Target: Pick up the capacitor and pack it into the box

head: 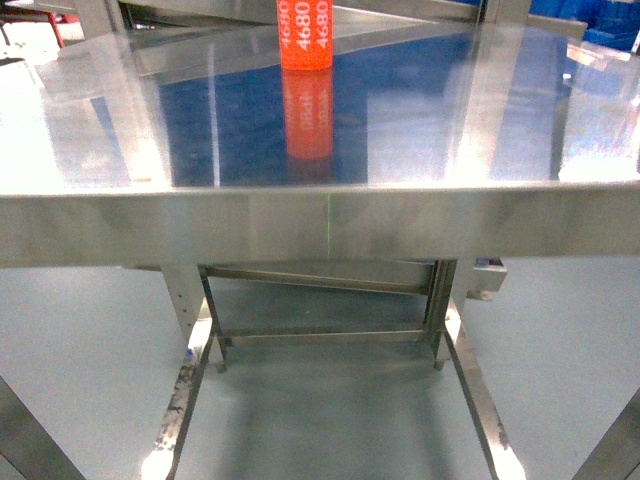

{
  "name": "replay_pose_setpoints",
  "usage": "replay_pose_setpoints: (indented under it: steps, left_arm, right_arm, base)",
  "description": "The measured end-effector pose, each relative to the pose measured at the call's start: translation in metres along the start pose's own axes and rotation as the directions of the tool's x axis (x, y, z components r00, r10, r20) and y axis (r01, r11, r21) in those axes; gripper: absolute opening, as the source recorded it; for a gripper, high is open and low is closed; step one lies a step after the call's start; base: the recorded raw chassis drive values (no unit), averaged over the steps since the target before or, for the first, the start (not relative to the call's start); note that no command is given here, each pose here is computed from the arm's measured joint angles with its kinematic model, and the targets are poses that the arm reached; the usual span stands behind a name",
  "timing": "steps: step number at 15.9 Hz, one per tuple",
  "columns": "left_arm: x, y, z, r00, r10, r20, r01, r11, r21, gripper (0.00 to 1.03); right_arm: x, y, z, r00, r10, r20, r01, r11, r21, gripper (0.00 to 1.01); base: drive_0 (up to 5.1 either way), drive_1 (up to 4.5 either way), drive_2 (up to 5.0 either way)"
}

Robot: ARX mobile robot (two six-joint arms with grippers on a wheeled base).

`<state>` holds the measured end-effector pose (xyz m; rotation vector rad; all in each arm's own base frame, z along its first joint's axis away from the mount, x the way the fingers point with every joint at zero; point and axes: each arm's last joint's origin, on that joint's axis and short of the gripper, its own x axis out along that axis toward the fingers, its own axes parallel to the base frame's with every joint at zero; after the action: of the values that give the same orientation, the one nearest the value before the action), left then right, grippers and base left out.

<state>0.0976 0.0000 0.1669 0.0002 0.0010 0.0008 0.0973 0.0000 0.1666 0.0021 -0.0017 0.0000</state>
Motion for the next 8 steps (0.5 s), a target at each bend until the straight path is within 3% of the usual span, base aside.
replay_pose_setpoints:
  steps: [8]
  left_arm:
    - [0.0000, 0.0000, 0.0000, 1.000, 0.000, 0.000, 0.000, 1.0000, 0.000, 0.98]
  right_arm:
    - [0.0000, 0.0000, 0.0000, 1.000, 0.000, 0.000, 0.000, 1.0000, 0.000, 0.98]
  base:
    - [0.0, 0.00, 0.0]
